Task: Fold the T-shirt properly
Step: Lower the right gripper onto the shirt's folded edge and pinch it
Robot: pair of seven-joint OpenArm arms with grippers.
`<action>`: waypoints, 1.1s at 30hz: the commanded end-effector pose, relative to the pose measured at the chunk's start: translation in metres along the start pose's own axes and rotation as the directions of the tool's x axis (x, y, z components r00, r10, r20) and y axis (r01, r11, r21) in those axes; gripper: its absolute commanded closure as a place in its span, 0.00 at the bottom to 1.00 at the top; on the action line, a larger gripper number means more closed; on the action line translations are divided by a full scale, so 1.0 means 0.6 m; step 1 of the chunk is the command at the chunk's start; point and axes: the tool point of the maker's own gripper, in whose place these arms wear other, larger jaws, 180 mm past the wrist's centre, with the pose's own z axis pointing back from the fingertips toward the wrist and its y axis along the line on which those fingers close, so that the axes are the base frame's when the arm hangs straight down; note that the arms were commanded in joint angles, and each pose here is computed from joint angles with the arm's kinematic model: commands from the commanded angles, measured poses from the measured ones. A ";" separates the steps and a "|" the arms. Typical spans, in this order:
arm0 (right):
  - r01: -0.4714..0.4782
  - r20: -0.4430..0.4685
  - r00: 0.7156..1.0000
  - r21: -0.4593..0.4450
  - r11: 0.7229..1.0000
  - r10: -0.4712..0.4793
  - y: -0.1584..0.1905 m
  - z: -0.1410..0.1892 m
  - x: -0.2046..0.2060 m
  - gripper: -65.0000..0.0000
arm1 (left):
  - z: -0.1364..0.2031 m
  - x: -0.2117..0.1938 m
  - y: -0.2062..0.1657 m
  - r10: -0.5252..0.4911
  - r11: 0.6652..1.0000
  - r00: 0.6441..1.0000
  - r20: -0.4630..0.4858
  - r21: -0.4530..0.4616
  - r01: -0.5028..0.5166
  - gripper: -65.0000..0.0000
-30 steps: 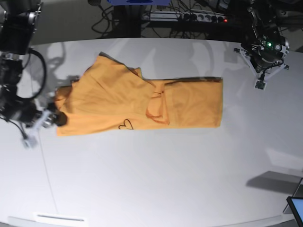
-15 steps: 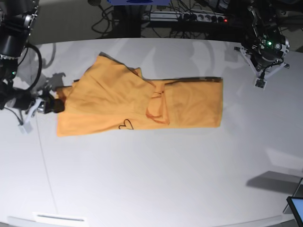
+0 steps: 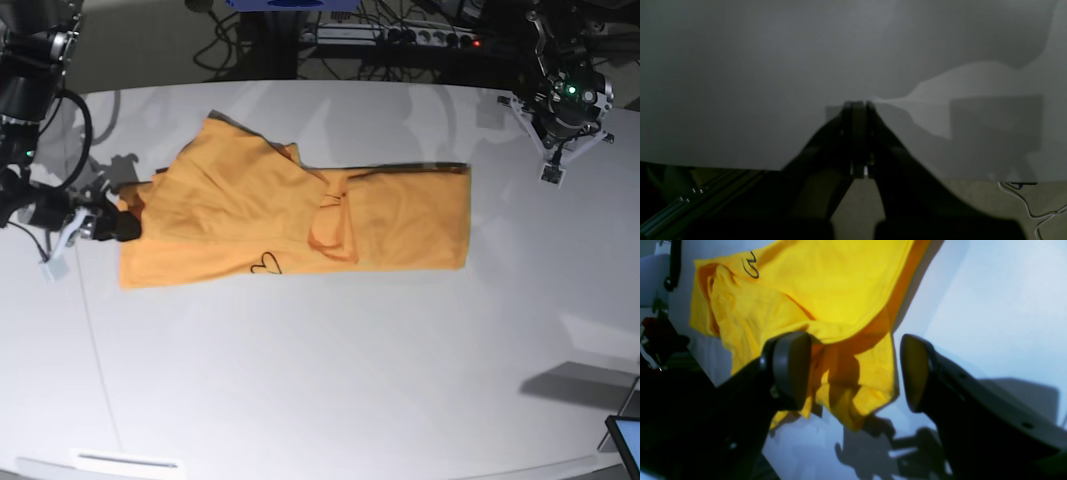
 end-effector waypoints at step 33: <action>0.147 -0.015 0.989 0.075 0.986 -0.146 -0.008 -0.003 -0.031 0.00 | 0.008 0.010 0.016 -0.009 1.000 1.000 0.020 0.030 0.009 1.00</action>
